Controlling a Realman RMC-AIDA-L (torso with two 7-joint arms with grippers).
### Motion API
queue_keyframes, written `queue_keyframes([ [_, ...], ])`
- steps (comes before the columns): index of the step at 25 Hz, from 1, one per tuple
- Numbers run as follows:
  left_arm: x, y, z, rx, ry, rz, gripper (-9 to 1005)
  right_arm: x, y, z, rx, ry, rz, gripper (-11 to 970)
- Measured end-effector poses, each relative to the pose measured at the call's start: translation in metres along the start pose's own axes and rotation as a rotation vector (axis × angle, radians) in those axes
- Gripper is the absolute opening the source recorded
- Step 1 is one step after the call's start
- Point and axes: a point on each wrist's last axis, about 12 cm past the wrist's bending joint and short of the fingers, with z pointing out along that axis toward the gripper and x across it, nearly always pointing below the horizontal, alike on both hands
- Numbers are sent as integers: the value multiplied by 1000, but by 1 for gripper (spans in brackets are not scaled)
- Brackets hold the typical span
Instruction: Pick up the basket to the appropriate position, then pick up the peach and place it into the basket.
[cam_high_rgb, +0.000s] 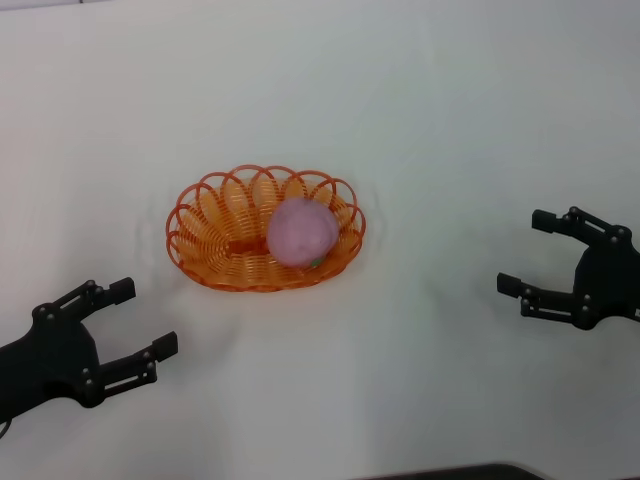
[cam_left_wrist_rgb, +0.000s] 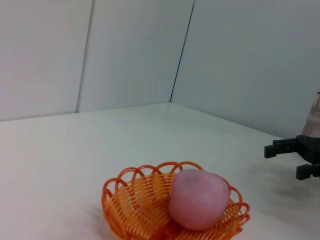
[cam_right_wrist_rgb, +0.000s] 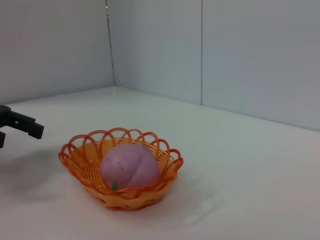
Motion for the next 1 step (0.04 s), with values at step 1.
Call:
queue_keyframes([
  [1,0,0,0,0,-1,0,886,-1,0,0,-1,-1,-2,954],
])
